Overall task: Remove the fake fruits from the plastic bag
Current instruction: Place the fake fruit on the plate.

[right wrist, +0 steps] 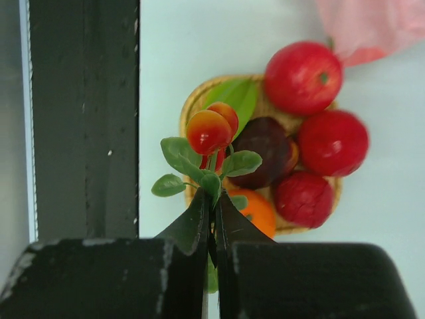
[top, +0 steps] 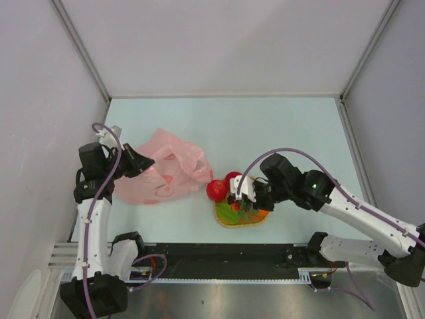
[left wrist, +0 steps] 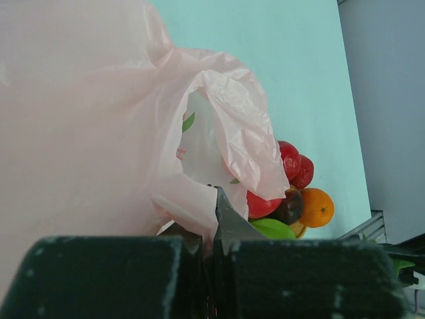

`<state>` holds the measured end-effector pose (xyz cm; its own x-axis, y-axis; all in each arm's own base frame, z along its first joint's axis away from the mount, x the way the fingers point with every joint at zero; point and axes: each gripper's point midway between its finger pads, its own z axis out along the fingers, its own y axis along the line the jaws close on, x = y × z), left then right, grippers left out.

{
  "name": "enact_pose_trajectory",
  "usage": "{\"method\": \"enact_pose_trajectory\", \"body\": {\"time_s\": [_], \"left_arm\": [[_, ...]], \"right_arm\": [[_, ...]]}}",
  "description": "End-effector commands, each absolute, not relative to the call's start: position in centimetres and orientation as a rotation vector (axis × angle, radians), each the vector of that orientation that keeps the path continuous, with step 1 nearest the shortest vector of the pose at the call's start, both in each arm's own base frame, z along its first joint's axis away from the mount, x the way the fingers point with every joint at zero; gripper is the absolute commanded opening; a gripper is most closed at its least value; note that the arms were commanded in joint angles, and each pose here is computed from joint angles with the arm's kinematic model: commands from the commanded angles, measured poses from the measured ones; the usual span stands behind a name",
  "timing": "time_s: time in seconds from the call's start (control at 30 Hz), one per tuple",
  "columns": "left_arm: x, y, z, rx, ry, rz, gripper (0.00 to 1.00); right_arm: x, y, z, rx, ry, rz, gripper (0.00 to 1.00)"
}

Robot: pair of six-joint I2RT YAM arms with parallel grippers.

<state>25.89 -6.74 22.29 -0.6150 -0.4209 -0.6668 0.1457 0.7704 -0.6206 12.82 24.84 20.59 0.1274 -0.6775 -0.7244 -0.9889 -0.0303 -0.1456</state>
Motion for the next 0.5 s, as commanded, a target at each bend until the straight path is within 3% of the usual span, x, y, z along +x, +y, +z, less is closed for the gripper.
{"method": "enact_pose_trajectory", "body": {"time_s": [0.0, 0.47], "left_arm": [[26.2, -6.7, 22.9, -0.196, 2.051, -0.837, 0.0], [25.8, -6.0, 22.4, -0.221, 2.032, -0.81, 0.0]], "right_arm": [[12.0, 22.8, 18.6, -1.824, 1.649, 0.593, 0.0], [14.2, 22.4, 16.5, -2.114, 1.308, 0.348, 0.0]]}}
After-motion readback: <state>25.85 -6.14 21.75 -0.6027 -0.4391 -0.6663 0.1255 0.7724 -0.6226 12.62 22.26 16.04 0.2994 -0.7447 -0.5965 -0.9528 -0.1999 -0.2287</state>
